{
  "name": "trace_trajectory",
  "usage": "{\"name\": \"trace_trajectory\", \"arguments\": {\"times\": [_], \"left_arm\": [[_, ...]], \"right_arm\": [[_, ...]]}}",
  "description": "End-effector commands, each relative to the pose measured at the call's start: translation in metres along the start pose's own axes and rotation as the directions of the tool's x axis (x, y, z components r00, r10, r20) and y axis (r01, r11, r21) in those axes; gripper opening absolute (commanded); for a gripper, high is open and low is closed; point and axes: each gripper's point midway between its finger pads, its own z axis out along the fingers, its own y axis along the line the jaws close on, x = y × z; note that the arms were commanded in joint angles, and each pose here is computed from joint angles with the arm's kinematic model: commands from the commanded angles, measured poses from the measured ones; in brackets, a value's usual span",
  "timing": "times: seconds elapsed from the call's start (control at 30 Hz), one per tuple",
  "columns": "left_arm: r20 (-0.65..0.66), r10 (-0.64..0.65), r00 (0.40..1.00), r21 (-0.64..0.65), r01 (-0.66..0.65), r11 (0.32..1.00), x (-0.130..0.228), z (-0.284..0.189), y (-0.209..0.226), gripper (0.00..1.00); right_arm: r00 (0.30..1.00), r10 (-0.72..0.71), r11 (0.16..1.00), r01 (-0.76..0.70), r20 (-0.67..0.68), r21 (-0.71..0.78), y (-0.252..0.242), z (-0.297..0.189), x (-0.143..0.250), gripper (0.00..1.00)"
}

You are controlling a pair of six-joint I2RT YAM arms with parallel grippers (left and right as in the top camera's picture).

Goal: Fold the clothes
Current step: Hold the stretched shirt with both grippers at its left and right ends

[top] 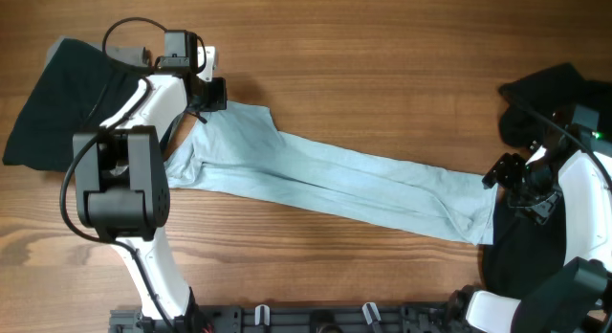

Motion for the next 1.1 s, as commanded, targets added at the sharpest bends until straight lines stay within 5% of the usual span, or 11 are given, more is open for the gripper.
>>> {"name": "trace_trajectory", "arguments": {"times": [0.0, 0.13, 0.17, 0.47, 0.53, 0.63, 0.9, 1.07], "left_arm": [[0.050, 0.003, 0.999, 0.017, -0.003, 1.000, -0.014, -0.025, -0.006, 0.18], [0.028, 0.000, 1.000, 0.017, 0.000, 1.000, -0.009, -0.038, -0.007, 0.27], [0.022, -0.001, 1.000, 0.016, 0.001, 1.000, -0.007, -0.043, -0.008, 0.05], [-0.054, -0.008, 0.999, 0.006, 0.008, 1.000, 0.012, -0.047, -0.008, 0.04], [-0.019, -0.004, 1.000, -0.015, 0.004, 1.000, 0.003, -0.047, -0.004, 0.46], [0.072, 0.007, 0.997, -0.013, -0.006, 1.000, -0.019, -0.043, -0.004, 0.61], [0.038, 0.003, 0.999, 0.002, -0.003, 1.000, -0.011, -0.015, -0.003, 0.55], [0.052, 0.005, 0.999, 0.002, -0.005, 1.000, -0.015, -0.013, -0.002, 0.42]], "right_arm": [[1.000, -0.017, 1.000, 0.017, 0.018, -0.026, 0.003, -0.007, -0.002, 0.77], [1.000, -0.017, 1.000, 0.017, 0.018, -0.026, 0.003, -0.007, -0.002, 0.77], [1.000, -0.017, 1.000, 0.017, 0.018, -0.026, 0.003, -0.007, -0.002, 0.77], [1.000, -0.017, 0.999, 0.018, 0.020, -0.034, 0.005, -0.007, -0.003, 0.77], [1.000, -0.017, 0.999, 0.017, 0.020, -0.034, 0.005, -0.007, -0.003, 0.77], [1.000, -0.017, 0.999, 0.018, 0.018, -0.033, 0.005, -0.007, -0.002, 0.77], [1.000, -0.017, 0.999, 0.017, 0.019, -0.033, 0.005, -0.007, -0.003, 0.77], [1.000, -0.017, 0.999, 0.018, 0.018, -0.033, 0.005, -0.007, -0.002, 0.77]]}}
